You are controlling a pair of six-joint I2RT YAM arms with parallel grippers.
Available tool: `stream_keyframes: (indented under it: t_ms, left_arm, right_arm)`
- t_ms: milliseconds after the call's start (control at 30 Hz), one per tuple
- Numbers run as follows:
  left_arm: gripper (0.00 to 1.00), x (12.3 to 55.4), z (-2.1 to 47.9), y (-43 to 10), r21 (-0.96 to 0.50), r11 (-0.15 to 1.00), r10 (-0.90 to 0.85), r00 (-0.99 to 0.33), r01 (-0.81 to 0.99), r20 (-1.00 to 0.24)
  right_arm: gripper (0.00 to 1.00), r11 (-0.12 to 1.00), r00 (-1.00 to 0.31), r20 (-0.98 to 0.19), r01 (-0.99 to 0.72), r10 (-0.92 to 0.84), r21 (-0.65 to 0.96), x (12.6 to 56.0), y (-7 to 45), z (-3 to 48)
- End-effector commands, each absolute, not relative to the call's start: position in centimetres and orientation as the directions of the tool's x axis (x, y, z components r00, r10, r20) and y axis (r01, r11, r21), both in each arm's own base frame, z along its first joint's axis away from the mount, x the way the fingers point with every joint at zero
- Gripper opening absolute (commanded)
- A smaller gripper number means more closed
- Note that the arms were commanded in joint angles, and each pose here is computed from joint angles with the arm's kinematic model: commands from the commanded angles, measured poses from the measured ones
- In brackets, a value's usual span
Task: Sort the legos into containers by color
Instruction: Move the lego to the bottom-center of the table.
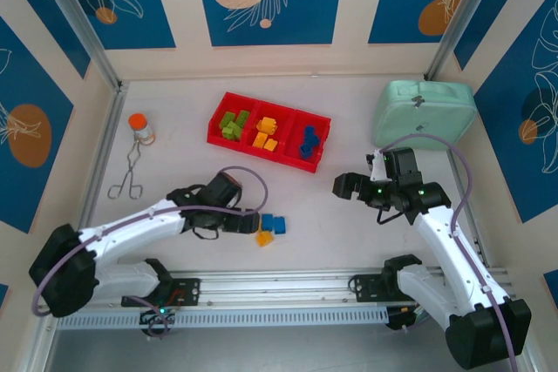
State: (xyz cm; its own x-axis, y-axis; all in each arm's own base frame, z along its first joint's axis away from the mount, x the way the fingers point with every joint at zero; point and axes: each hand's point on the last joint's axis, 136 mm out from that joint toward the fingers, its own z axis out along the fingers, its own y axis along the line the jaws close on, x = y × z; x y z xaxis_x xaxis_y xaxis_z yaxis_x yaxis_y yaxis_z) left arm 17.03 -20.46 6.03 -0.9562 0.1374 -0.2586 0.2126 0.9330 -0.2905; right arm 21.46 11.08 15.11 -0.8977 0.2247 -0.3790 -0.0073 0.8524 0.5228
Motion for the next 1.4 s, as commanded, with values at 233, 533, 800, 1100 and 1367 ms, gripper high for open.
stream_keyframes:
  t_ms: [233,533,800,1100,1367]
  left_arm:
    - [0.94,17.9,4.4,-21.0,-0.151,0.962,0.200,-0.962,0.229,-0.184]
    - [0.94,18.7,3.5,-20.9,-0.090,0.962,0.239,-0.953,0.259,-0.185]
    - [0.97,19.6,4.3,-17.1,0.085,0.967,0.251,-0.947,0.238,-0.200]
    - [0.98,19.7,6.7,-14.5,0.084,0.977,0.209,-0.944,0.194,-0.255]
    - [1.00,18.4,8.0,-19.1,-0.225,0.957,0.117,-0.955,0.181,-0.272]
  right_arm:
    - [0.99,0.856,-0.895,-0.387,-0.014,0.220,0.517,21.4,11.1,15.3]
    - [0.99,0.863,-0.890,-0.401,-0.017,0.217,0.506,21.3,10.8,15.6]
    - [0.99,0.860,-0.888,-0.405,-0.019,0.220,0.509,21.3,10.9,15.7]
    - [0.99,0.859,-0.888,-0.403,-0.017,0.222,0.512,21.3,10.9,15.6]
    - [0.99,0.859,-0.889,-0.399,-0.012,0.225,0.512,21.4,10.9,15.3]
